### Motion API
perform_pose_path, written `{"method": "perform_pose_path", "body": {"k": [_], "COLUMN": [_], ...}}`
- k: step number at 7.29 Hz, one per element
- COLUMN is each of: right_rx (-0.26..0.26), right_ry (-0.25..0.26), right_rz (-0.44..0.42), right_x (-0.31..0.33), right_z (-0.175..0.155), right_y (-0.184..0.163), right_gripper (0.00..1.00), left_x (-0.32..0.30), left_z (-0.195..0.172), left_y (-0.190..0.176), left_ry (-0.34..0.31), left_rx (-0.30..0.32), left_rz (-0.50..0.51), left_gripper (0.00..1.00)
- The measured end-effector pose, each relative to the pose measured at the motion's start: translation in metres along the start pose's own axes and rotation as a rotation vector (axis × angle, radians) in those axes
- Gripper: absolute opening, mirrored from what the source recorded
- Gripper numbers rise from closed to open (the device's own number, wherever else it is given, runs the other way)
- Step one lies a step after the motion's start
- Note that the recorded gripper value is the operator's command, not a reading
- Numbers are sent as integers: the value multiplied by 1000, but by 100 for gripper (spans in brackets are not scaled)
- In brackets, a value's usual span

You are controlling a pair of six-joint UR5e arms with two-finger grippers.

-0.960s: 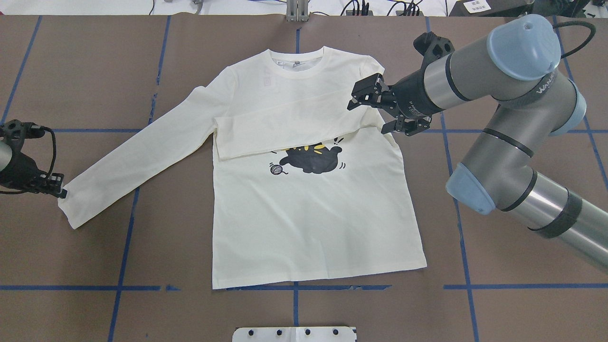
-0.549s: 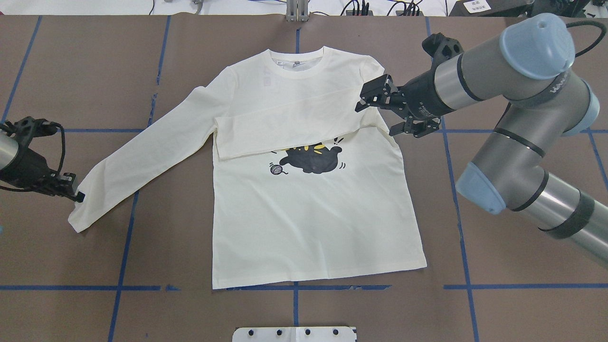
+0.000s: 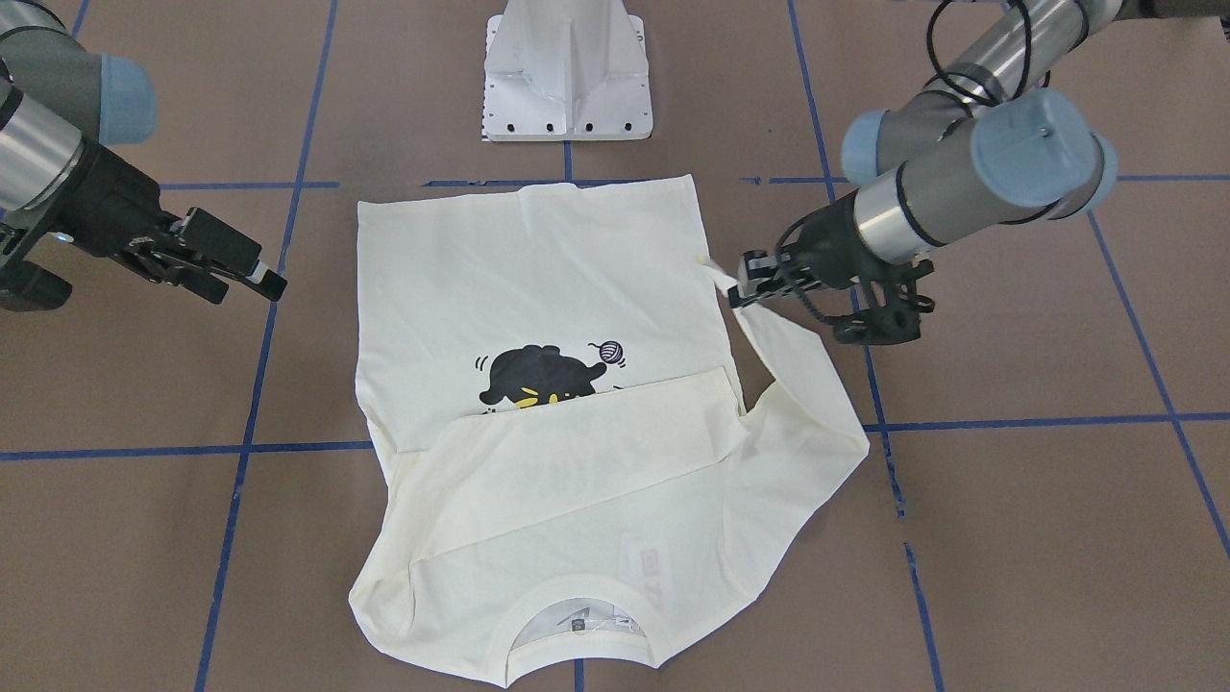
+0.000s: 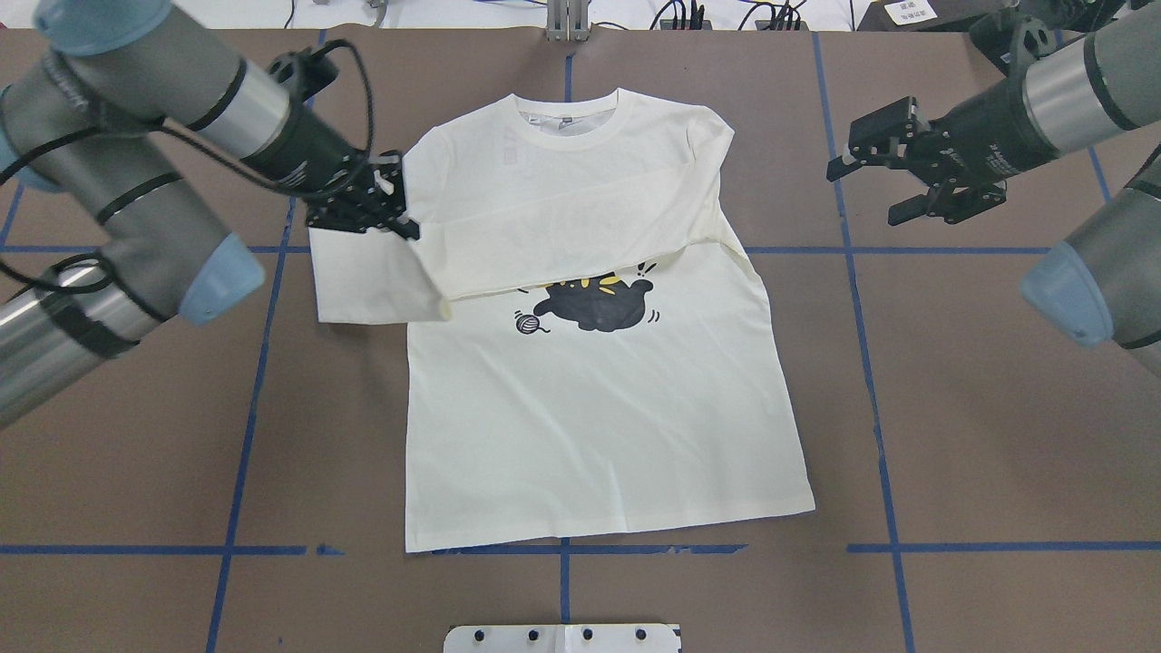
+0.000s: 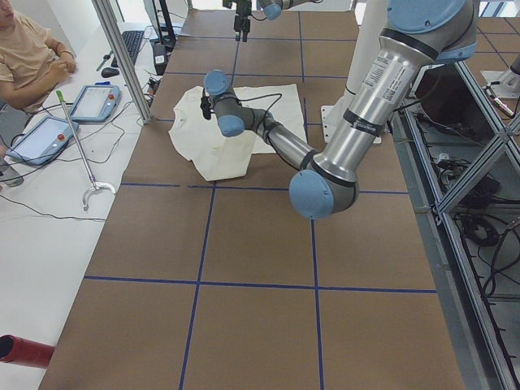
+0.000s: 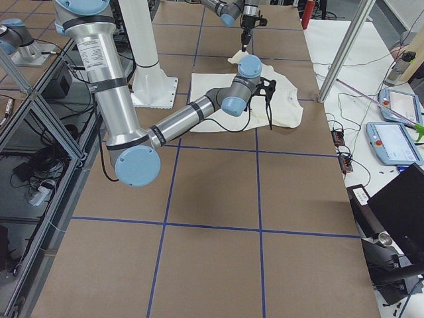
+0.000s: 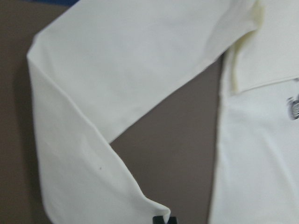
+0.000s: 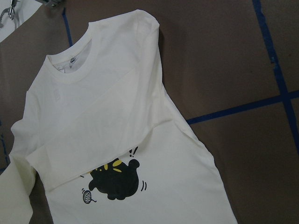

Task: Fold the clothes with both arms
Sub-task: 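Fold the sleeve over with the left gripper while the right reaches the hem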

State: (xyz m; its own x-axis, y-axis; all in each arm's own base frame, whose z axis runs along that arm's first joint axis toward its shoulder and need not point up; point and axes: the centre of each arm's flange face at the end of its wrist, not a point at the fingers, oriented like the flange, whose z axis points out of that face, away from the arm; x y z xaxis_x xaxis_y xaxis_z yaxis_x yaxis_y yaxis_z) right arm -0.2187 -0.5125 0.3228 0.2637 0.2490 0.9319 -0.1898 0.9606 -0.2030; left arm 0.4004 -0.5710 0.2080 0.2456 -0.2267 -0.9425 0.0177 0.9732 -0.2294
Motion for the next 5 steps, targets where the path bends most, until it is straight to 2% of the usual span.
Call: {"method": "perform_pose_path", "body": {"k": [1, 2, 3, 5], "right_rx": [-1, 1, 10, 31], "right_ry": [7, 12, 14, 18], "right_rz": [-12, -23, -24, -6], "right_x": [15, 25, 31, 44], "right_z": [-7, -12, -19, -31], "right_y": [-3, -5, -8, -14], "right_gripper": [100, 100, 100, 100], "left_x": [76, 133, 165, 201], "left_z": [40, 84, 125, 187], "left_y": [-14, -11, 8, 45], "left_ry": [1, 2, 15, 55], "left_rx": [72, 135, 177, 264], "left_rz": [-21, -13, 16, 65], "left_gripper": [0, 0, 0, 58]}}
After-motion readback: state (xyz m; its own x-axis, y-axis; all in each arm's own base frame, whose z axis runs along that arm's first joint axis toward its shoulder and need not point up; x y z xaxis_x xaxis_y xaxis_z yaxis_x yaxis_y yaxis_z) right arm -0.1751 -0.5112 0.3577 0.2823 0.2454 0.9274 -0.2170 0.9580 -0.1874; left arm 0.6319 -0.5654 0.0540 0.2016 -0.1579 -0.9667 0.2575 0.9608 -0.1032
